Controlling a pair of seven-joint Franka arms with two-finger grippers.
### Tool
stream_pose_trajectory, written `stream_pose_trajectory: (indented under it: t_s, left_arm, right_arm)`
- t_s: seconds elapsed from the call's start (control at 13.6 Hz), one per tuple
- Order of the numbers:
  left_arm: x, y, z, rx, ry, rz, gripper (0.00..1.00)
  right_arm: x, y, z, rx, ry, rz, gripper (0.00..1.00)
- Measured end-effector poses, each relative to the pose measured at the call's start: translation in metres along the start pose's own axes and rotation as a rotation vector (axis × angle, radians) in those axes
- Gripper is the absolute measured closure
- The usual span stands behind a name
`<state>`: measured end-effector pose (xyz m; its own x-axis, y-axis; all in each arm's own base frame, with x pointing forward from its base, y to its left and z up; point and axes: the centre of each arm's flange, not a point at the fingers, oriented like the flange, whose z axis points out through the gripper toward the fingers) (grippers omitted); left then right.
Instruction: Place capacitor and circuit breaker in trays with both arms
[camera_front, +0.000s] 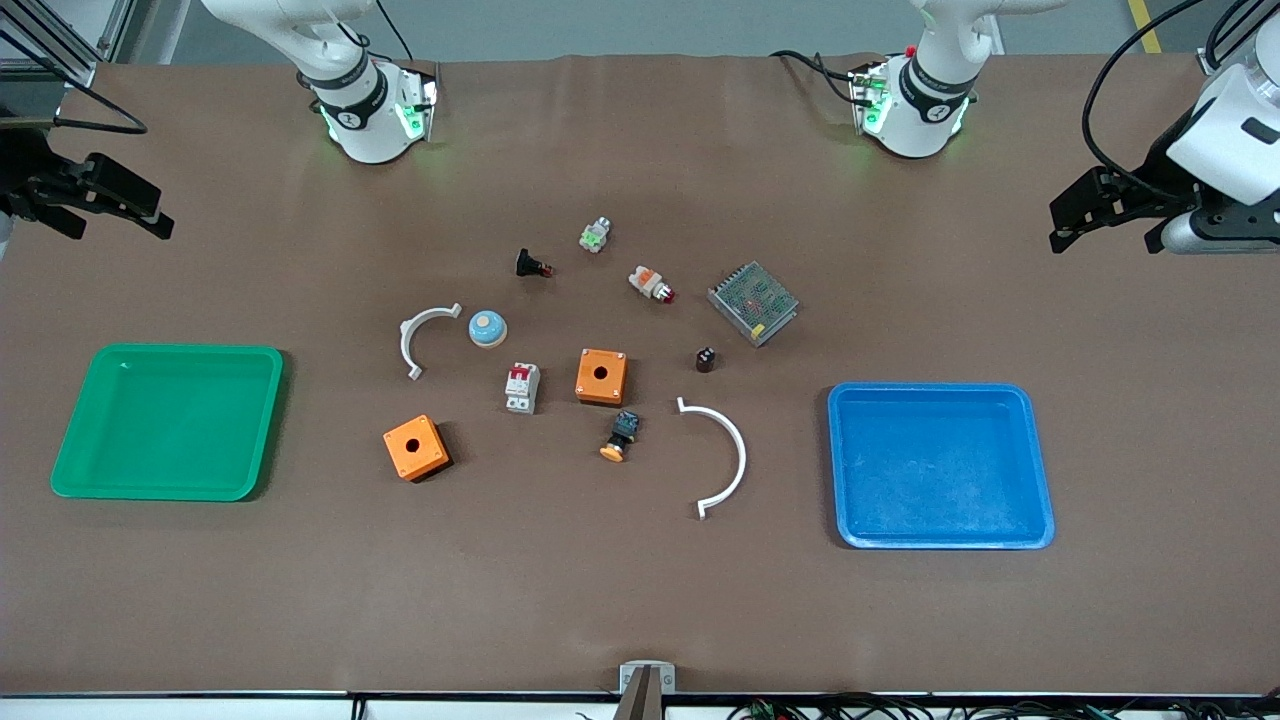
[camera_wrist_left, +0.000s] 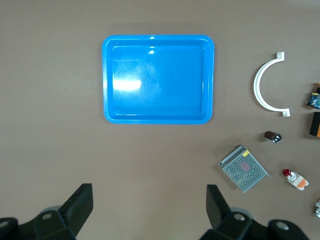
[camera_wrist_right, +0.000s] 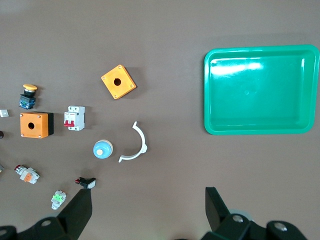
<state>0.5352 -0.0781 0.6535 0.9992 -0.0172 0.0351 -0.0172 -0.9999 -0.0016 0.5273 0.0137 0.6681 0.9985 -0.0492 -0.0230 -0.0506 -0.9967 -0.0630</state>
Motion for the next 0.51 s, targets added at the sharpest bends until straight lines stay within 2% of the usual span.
stream_pose_trajectory:
  t_s: [0.51]
  left_arm:
    - [0.0005,-0.0019,0.0006,0.000,-0.001,-0.003,0.00]
  right_arm:
    - [0.0000,0.0000,0.0000,0.000,0.000,0.000,0.00]
